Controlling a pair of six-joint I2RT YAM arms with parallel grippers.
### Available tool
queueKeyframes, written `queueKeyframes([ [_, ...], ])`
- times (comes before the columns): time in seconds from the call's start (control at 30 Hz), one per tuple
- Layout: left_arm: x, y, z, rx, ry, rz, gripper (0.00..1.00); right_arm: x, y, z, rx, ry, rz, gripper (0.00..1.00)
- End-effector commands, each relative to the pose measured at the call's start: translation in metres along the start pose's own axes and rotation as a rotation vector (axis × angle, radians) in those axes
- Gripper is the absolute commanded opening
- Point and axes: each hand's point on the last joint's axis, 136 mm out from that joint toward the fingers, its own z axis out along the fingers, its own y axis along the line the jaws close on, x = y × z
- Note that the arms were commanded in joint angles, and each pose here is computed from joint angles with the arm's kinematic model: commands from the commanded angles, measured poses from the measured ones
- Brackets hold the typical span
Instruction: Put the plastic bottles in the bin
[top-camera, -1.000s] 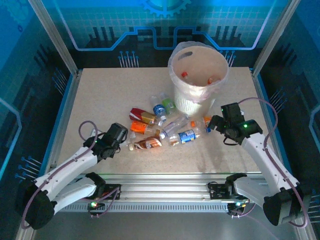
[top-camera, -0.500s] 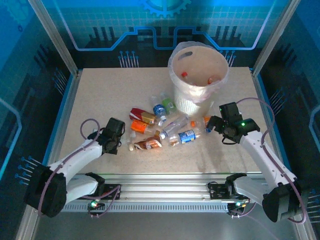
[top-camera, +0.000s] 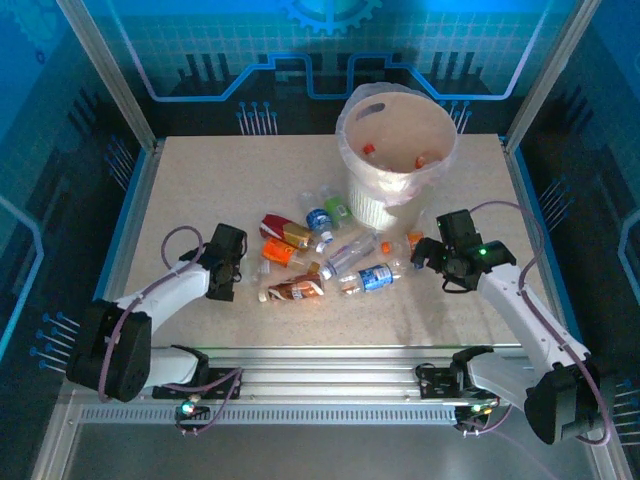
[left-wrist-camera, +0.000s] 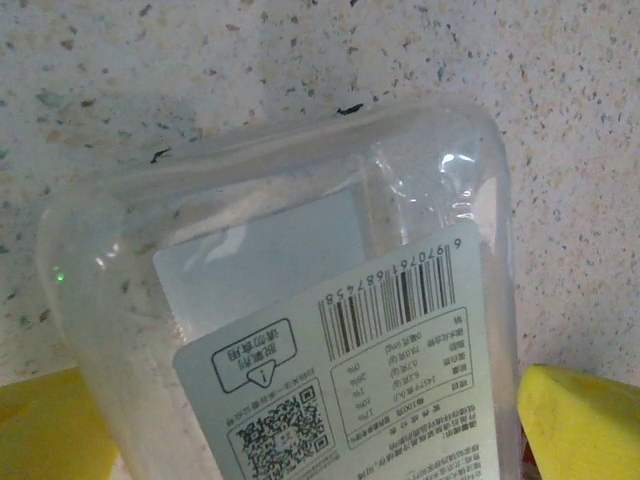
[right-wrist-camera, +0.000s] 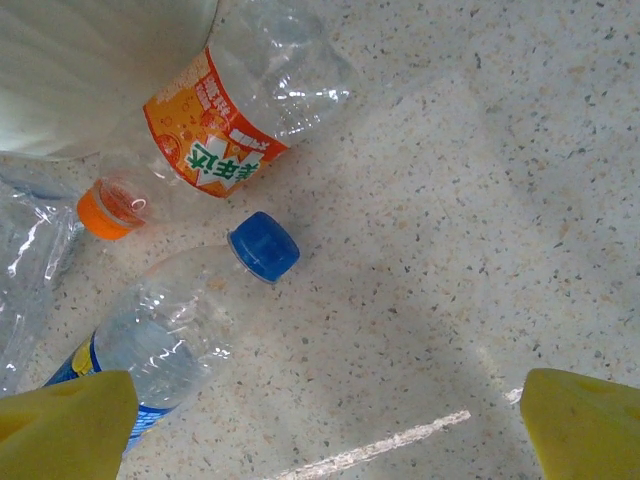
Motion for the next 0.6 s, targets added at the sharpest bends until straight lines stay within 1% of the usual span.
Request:
queueKeyframes([
  [0.0, -0.001, -0.008, 0.004, -0.007, 0.019, -0.008, 0.99, 0.001, -0.001, 0.0, -0.015, 0.002, 0.022, 1.0],
  [0.27, -0.008, -0.015, 0.015, -0.034, 0.021, -0.015, 0.99, 0.002, -0.002, -0.003, -0.024, -0.001, 0.019, 1.0],
  [0.57, -0.008, -0.008, 0.03, -0.149, 0.071, -0.028, 0.99, 0.007, -0.004, -0.004, -0.036, -0.002, 0.033, 1.0],
])
